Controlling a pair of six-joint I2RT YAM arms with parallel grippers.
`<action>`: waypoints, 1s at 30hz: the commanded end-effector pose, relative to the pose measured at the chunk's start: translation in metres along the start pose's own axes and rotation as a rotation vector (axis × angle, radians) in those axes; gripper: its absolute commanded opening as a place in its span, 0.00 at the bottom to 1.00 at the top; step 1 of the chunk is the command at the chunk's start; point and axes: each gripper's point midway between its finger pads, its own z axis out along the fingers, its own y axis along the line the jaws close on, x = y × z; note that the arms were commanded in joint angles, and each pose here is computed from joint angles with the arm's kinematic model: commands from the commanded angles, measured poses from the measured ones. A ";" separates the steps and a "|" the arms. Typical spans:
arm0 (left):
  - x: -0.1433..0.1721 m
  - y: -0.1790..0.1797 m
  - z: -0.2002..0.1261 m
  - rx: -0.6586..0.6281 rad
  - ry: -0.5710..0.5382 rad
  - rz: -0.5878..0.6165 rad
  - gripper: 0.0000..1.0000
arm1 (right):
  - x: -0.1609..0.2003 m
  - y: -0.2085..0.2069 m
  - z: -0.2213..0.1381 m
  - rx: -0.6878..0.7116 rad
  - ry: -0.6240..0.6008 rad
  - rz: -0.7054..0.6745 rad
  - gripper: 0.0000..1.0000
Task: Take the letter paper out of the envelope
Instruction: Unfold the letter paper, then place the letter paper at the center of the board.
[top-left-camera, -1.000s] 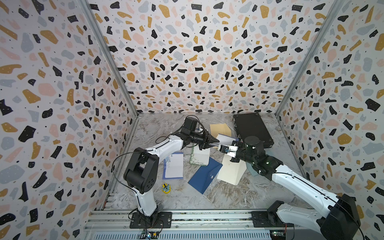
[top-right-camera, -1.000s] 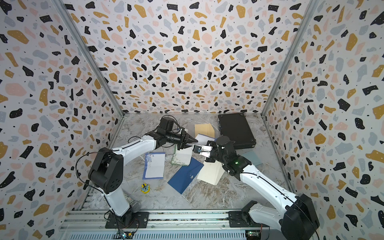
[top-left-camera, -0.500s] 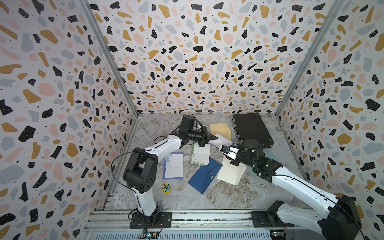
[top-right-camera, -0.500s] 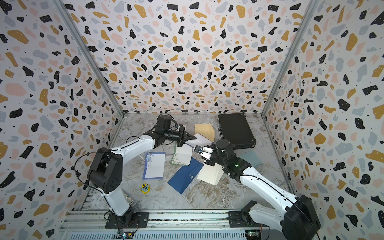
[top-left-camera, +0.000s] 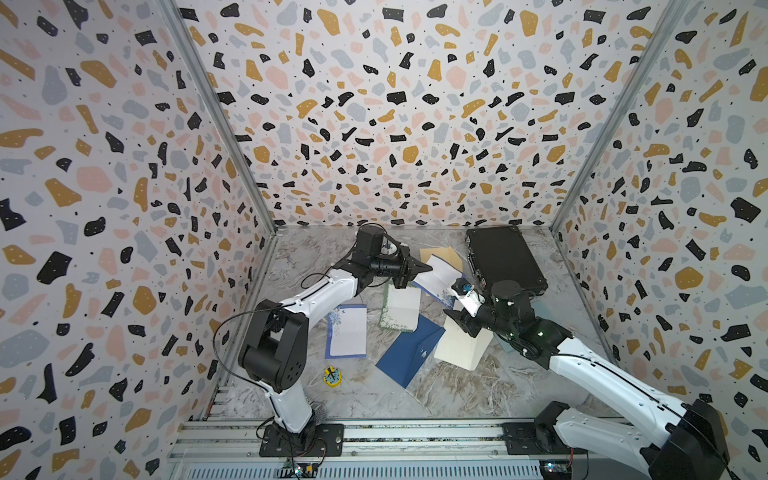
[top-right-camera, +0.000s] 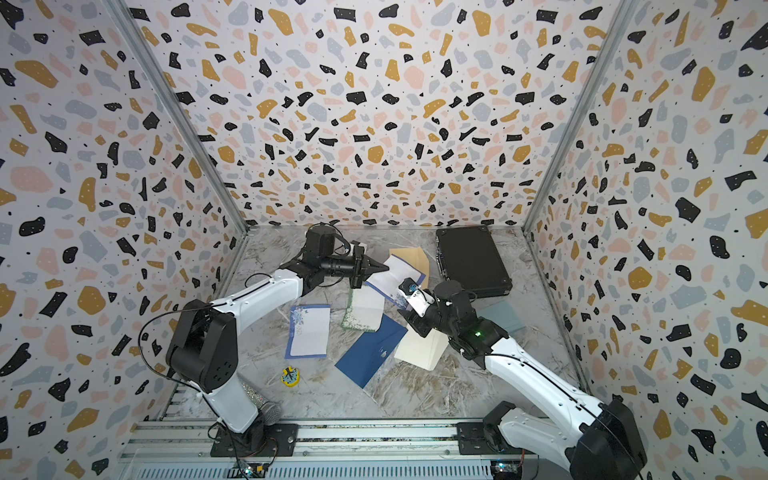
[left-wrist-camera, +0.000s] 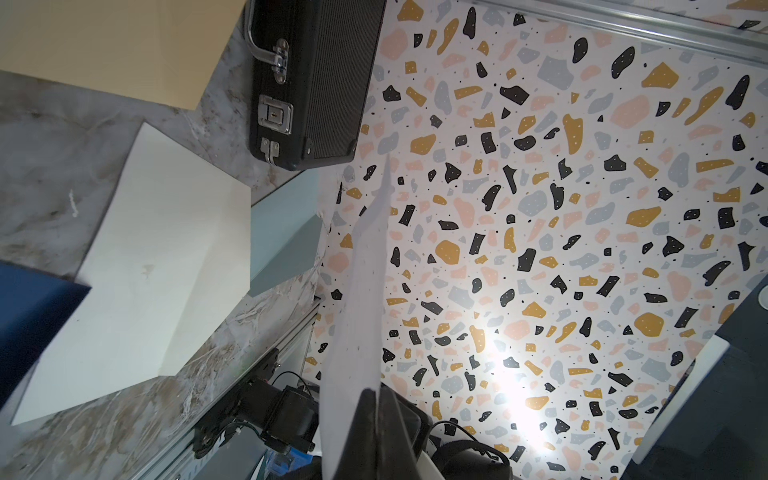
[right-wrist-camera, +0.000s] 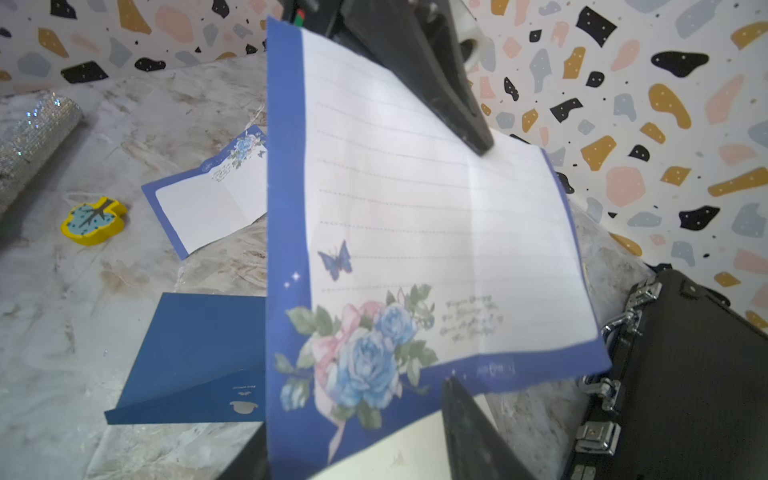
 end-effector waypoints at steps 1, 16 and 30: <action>-0.014 -0.022 -0.027 -0.003 -0.097 0.135 0.00 | -0.039 -0.018 -0.028 0.096 -0.096 0.177 0.60; -0.129 0.084 -0.193 -0.418 -0.546 0.265 0.00 | -0.037 0.003 -0.030 -0.037 -0.029 0.672 0.64; -0.176 0.219 -0.295 -0.814 -0.600 0.098 0.00 | -0.041 0.007 -0.008 -0.086 0.015 0.665 0.63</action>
